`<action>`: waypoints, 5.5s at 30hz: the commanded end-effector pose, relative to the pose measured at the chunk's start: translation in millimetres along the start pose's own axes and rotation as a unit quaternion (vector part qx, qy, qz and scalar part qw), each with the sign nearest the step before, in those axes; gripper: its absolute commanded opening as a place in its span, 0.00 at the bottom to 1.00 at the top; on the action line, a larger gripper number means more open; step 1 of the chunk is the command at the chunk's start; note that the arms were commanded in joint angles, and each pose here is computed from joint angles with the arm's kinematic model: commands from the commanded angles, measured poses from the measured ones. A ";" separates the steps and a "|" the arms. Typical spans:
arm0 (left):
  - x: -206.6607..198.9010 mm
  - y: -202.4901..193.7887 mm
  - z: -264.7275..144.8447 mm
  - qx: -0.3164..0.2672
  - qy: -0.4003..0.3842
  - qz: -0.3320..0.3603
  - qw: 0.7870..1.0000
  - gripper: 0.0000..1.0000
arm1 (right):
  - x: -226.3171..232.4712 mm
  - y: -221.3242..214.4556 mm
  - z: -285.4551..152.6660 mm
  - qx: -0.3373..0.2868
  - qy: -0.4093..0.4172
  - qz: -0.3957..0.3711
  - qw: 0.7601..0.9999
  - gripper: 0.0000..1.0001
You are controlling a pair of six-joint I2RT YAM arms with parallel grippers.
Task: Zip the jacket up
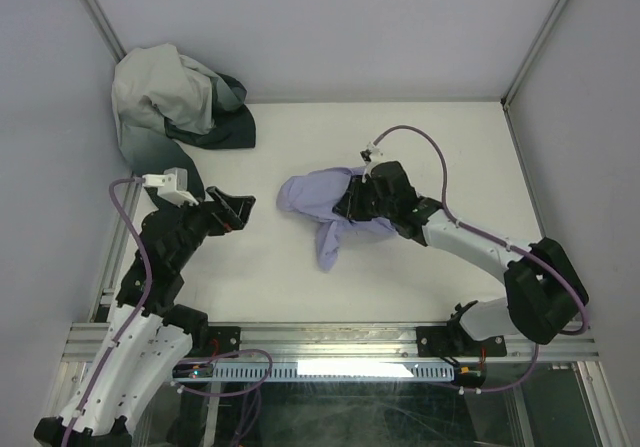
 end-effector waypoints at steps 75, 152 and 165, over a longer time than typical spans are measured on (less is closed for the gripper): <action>-31.4 -64.8 54.0 0.085 -0.007 -0.090 0.992 0.99 | -78.8 153.1 -129.8 -0.166 -0.271 -0.077 0.945 0.42; -9.1 28.3 112.7 0.065 0.080 0.002 0.995 0.65 | -127.2 323.2 -165.6 -0.272 -0.396 -0.106 0.870 0.01; -30.8 -67.4 93.6 0.196 0.005 -0.046 0.979 0.72 | -138.6 192.3 -105.7 -0.111 -0.281 -0.044 0.952 0.64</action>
Point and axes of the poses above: each gripper's point midway between its finger pads, its own z axis out along the fingers, its own x axis along the line the jaws close on, y = z × x, the point moved 1 cm from there along -z, back along the fingers, and after that the axes turned 3 degrees about z, right-handed, at the moved point
